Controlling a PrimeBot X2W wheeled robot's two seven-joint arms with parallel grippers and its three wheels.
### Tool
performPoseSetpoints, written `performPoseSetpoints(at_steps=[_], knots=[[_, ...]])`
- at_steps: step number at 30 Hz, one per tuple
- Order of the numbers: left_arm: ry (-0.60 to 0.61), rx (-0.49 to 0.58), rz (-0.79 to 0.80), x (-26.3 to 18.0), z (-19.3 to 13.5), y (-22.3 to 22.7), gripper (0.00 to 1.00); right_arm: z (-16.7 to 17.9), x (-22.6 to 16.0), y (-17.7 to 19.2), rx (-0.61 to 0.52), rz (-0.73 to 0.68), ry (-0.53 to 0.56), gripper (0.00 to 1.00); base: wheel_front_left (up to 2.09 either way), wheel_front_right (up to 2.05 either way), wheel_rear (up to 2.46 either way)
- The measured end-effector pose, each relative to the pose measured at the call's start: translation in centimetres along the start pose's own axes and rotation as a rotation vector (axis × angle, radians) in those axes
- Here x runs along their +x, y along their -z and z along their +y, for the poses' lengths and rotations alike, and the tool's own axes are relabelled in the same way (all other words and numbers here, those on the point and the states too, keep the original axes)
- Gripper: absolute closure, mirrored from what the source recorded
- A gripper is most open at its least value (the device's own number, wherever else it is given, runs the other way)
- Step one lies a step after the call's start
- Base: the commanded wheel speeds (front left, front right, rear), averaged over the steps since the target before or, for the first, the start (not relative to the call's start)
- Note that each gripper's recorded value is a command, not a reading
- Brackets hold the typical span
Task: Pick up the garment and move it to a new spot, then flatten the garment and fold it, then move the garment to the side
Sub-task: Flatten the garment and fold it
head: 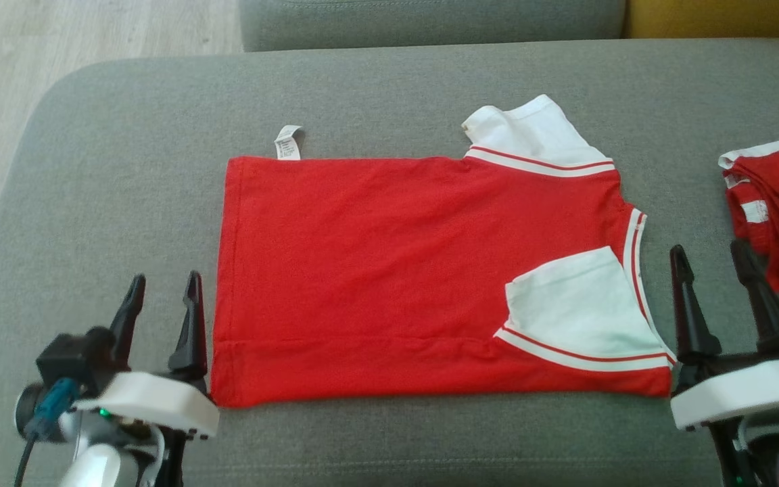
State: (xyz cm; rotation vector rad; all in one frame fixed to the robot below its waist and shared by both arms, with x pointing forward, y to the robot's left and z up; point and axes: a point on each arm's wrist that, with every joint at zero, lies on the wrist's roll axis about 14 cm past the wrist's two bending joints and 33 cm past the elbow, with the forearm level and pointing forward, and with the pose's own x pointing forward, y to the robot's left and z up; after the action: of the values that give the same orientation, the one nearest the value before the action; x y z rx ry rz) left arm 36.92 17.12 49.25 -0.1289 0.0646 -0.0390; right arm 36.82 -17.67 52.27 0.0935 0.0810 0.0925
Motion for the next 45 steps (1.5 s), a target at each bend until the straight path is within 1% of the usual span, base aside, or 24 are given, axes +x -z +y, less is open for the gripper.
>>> performPoseSetpoints(at_steps=[3, 12, 15, 20, 21, 22, 26, 29, 33, 36, 41, 45], knots=[[0.008, 0.014, -0.012, 0.4, -0.2, -0.5, 0.00, 0.4, 0.2, -0.3, -0.006, -0.009, -0.016, 0.00, 0.00, 0.00, 0.00], [0.029, 0.018, 0.046, 1.0, -0.6, 1.0, 0.00, 0.5, 0.6, 0.7, -0.003, 0.028, -0.022, 0.00, 0.00, 0.00, 0.00], [0.065, 0.020, 0.065, 2.8, -1.2, 1.2, 0.00, 0.5, 1.2, 1.3, 0.000, 0.049, -0.022, 0.00, 0.00, 0.00, 0.00], [0.134, 0.003, 0.131, 8.0, -2.4, 2.3, 0.00, 0.6, 3.1, 1.7, 0.003, 0.057, -0.028, 0.00, 0.00, 0.00, 0.00], [0.134, 0.003, 0.131, 8.0, -2.4, 2.3, 0.00, 0.6, 3.1, 1.7, 0.003, 0.057, -0.028, 0.00, 0.00, 0.00, 0.00], [0.141, 0.003, 0.147, 9.2, -2.5, 2.6, 0.00, 0.6, 3.5, 1.9, 0.004, 0.062, -0.029, 0.00, 0.00, 0.00, 0.00], [0.143, 0.009, 0.253, 12.9, -2.1, 5.2, 0.00, 0.7, 4.6, 2.9, 0.010, 0.086, -0.035, 0.00, 0.00, 0.00, 0.00], [0.120, 0.009, 0.338, 14.8, -1.2, 7.6, 0.00, 0.5, 4.8, 3.8, 0.014, 0.107, -0.029, 0.00, 0.00, 0.00, 0.00], [0.080, -0.003, 0.396, 17.1, -0.1, 9.3, 0.00, -0.1, 4.9, 4.9, 0.028, 0.132, -0.008, 0.00, 0.00, 0.00, 0.00], [0.079, -0.003, 0.432, 18.4, 0.0, 10.4, 0.00, -0.7, 4.8, 5.7, 0.040, 0.150, 0.014, 0.00, 0.00, 0.00, 0.00], [0.072, 0.006, 0.509, 18.9, 0.3, 12.2, 0.00, -1.3, 4.6, 6.6, 0.053, 0.172, 0.037, 0.00, 0.00, 0.00, 0.00], [0.071, 0.011, 0.539, 19.5, 0.5, 12.3, 0.00, -1.5, 4.6, 6.9, 0.067, 0.178, 0.043, 0.00, 0.00, 0.00, 0.00]])
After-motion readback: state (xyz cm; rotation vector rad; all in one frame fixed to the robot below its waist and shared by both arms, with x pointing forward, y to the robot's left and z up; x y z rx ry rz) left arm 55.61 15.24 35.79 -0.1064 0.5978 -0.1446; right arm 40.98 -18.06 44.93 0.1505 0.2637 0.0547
